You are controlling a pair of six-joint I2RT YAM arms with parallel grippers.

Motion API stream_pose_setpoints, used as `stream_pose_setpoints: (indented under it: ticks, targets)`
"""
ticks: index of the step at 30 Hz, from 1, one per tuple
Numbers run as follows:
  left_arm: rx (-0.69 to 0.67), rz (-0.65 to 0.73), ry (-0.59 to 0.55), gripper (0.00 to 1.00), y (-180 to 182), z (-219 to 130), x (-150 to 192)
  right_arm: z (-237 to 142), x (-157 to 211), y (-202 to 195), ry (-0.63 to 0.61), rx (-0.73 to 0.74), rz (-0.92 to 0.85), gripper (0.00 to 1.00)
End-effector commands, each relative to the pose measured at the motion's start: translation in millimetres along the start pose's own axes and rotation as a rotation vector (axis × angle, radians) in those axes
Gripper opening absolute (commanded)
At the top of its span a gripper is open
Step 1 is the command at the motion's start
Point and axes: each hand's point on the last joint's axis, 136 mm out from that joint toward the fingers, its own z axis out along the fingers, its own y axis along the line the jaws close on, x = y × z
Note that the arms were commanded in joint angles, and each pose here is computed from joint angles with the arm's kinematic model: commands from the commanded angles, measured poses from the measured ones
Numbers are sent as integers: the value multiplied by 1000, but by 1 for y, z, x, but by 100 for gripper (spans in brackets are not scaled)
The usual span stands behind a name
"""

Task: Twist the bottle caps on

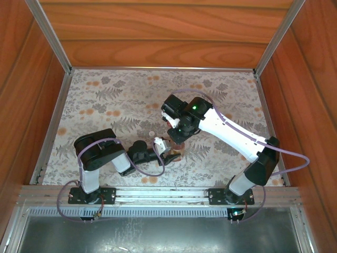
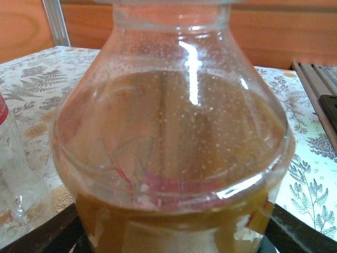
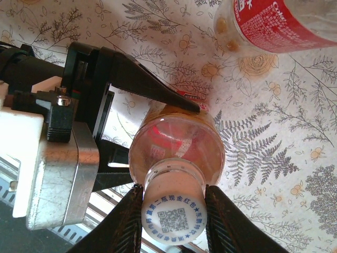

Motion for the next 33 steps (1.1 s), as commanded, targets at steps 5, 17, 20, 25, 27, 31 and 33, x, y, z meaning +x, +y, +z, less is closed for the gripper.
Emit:
stream_pose_setpoints:
  ticks: [5, 17, 20, 25, 27, 31, 33]
  targets:
    - [28, -28, 120, 66, -8, 0, 35, 9, 9, -1, 52, 24, -3, 33]
    - [32, -27, 116, 66, -8, 1, 34, 17, 7, -3, 25, 48, -19, 35]
    - [34, -29, 116, 66, -9, 0, 34, 16, 5, -4, 15, 58, -16, 35]
    - [32, -31, 118, 66, -9, -2, 34, 13, 3, -6, 5, 68, -13, 39]
    - [31, -31, 119, 66, -9, -2, 34, 12, 2, -6, 0, 68, -12, 39]
    - [31, -31, 119, 66, -9, -2, 34, 9, 2, -7, -11, 68, -10, 42]
    - [31, -29, 118, 66, -8, -1, 34, 7, 1, -5, -21, 59, -8, 49]
